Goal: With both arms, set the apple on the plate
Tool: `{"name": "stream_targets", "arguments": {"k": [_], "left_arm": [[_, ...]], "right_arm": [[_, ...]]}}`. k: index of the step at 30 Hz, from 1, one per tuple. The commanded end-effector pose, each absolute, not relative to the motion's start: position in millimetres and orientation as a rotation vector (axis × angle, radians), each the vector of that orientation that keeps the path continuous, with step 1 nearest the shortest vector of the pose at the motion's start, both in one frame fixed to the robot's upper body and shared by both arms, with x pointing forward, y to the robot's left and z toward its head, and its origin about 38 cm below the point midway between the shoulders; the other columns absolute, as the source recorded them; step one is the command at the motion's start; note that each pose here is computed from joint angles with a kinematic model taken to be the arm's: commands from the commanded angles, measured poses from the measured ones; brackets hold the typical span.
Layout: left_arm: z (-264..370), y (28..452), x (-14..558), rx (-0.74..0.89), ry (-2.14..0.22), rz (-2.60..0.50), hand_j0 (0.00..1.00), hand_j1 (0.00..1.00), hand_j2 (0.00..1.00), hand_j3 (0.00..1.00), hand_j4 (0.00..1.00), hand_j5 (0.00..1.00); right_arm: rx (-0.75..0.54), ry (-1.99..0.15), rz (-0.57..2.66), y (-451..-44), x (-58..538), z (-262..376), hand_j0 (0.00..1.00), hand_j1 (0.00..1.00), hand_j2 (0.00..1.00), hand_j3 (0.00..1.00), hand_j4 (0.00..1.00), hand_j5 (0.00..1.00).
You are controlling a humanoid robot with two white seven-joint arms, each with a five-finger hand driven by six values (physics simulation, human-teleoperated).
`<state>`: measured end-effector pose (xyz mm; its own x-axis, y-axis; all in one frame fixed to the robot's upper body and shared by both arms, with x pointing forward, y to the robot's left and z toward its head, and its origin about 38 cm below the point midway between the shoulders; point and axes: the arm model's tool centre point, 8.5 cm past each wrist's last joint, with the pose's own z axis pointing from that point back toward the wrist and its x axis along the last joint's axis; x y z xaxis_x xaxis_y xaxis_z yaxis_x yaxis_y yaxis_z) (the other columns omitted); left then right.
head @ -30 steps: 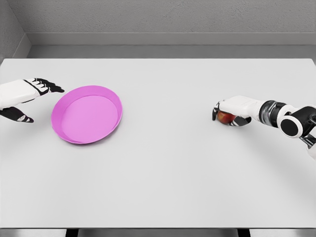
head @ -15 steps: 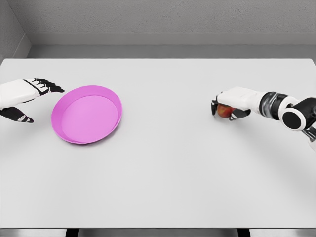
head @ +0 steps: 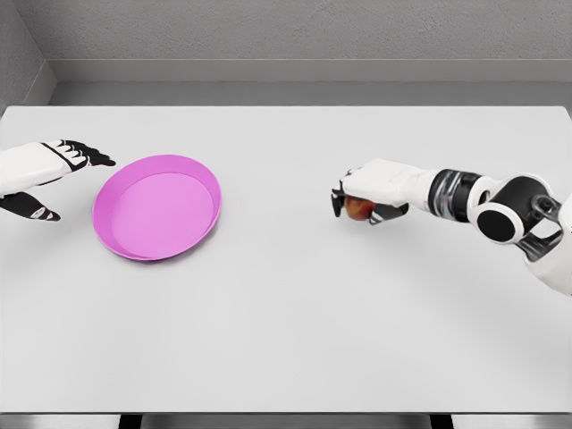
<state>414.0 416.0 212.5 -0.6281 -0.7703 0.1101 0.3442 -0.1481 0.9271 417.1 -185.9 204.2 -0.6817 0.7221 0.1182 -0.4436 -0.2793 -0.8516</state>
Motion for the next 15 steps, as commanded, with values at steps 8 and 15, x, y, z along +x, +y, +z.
{"name": "stream_targets", "arguments": {"k": [8,15], "left_arm": [[214,417,414,0.519,-1.35,-1.864,1.0,1.0,1.0,1.0,1.0,1.0],[214,417,414,0.519,-1.35,-1.864,1.0,1.0,1.0,1.0,1.0,1.0]], "right_arm": [[-0.283,-1.282,2.056,-141,409,201,0.49,0.49,0.49,0.49,0.49,0.49],[-0.243,-1.316,2.079,-118,405,201,0.49,0.49,0.49,0.49,0.49,0.49]]}}
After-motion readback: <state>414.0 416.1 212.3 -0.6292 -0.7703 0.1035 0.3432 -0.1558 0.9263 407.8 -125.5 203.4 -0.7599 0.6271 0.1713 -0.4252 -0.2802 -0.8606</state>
